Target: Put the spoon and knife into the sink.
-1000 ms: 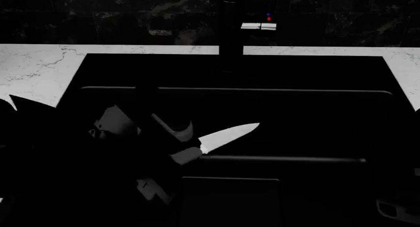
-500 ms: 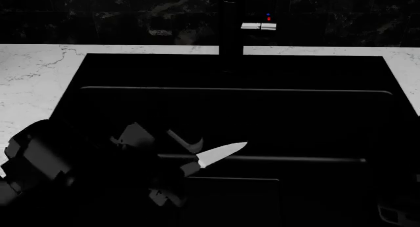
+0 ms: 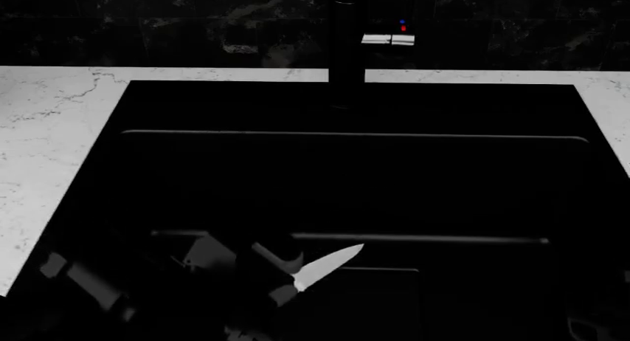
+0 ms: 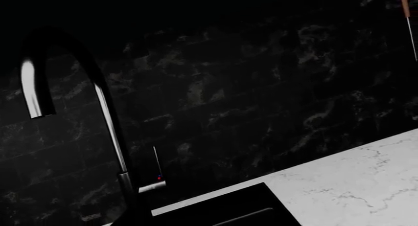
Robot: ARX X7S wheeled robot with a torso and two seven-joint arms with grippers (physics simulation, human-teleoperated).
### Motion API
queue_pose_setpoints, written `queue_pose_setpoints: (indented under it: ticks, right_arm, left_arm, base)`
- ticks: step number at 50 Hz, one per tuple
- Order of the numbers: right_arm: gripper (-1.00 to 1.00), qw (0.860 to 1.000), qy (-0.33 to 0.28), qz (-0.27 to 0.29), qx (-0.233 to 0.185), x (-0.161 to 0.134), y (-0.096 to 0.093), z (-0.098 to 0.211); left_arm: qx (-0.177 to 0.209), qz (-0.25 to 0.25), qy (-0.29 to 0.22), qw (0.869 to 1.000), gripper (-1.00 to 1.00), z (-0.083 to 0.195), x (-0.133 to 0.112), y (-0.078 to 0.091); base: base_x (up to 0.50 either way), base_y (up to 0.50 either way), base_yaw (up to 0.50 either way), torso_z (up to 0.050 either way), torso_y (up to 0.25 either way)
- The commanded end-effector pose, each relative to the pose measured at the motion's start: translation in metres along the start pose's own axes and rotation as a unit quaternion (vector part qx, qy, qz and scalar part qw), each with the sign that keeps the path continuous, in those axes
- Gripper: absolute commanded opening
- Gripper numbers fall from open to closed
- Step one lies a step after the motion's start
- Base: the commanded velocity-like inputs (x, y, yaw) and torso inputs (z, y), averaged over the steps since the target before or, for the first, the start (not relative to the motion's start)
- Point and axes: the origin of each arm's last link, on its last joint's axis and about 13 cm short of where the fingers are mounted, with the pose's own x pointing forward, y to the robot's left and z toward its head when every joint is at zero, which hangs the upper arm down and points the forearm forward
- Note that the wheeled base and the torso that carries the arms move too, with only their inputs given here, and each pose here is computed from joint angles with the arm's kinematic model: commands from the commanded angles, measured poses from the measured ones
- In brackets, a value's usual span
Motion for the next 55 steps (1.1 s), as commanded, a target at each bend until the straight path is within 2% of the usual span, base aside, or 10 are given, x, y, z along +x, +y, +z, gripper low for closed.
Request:
queue_pose_setpoints:
  ticks: [1, 2, 3, 11, 15, 27, 34, 47, 52, 55]
  right_arm:
    - [1.00, 1.000, -0.016, 0.019, 0.002, 0.000, 0.002, 0.002]
    - [1.00, 1.000, -0.016, 0.020, 0.002, 0.000, 0.003, 0.003]
    - [1.00, 1.000, -0.016, 0.020, 0.001, 0.000, 0.003, 0.003]
    - [1.00, 1.000, -0.018, 0.019, 0.003, -0.001, 0.003, 0.003]
    - [1.00, 1.000, -0.017, 0.020, 0.003, -0.001, 0.002, 0.003]
    - [1.00, 1.000, -0.016, 0.024, 0.004, 0.000, 0.003, 0.004]
    - [1.00, 0.999, -0.016, 0.028, 0.005, 0.000, 0.003, 0.004]
    - [1.00, 0.999, -0.017, 0.030, 0.003, 0.000, 0.004, 0.004]
    - [1.00, 0.999, -0.017, 0.031, 0.004, 0.000, 0.004, 0.004]
    - [1.00, 0.999, -0.016, 0.030, 0.004, -0.001, 0.004, 0.004]
  left_arm:
    - [0.003, 0.001, -0.009, 1.000, -1.00, 0.004, 0.004, -0.006]
    - [0.007, -0.003, -0.012, 1.000, -1.00, 0.005, 0.003, -0.006]
    - [0.005, -0.006, -0.017, 1.000, 1.00, 0.007, 0.003, -0.006]
    - [0.014, -0.014, -0.036, 0.999, 1.00, 0.019, -0.005, -0.005]
    - [0.028, -0.016, -0.048, 0.998, 1.00, 0.026, -0.020, -0.007]
    - [0.057, -0.012, -0.113, 0.992, 1.00, 0.045, -0.100, -0.004]
    - [0.067, 0.000, -0.153, 0.986, 1.00, 0.036, -0.137, -0.005]
    - [0.066, 0.016, -0.223, 0.972, 1.00, 0.007, -0.176, -0.017]
    - [0.057, 0.022, -0.260, 0.964, 1.00, 0.003, -0.191, -0.020]
    - [0.050, 0.027, -0.299, 0.952, 1.00, -0.004, -0.204, -0.025]
  base:
    - [0.00, 0.00, 0.00, 0.000, 0.000]
    - [0.00, 0.00, 0.00, 0.000, 0.000]
    - [0.00, 0.00, 0.00, 0.000, 0.000]
    - [0.00, 0.00, 0.00, 0.000, 0.000]
    - [0.00, 0.00, 0.00, 0.000, 0.000]
    - [0.00, 0.00, 0.00, 0.000, 0.000]
    - [0.00, 0.00, 0.00, 0.000, 0.000]
    - [0.00, 0.00, 0.00, 0.000, 0.000]
    - [0.00, 0.00, 0.00, 0.000, 0.000]
    - [0.00, 0.00, 0.00, 0.000, 0.000]
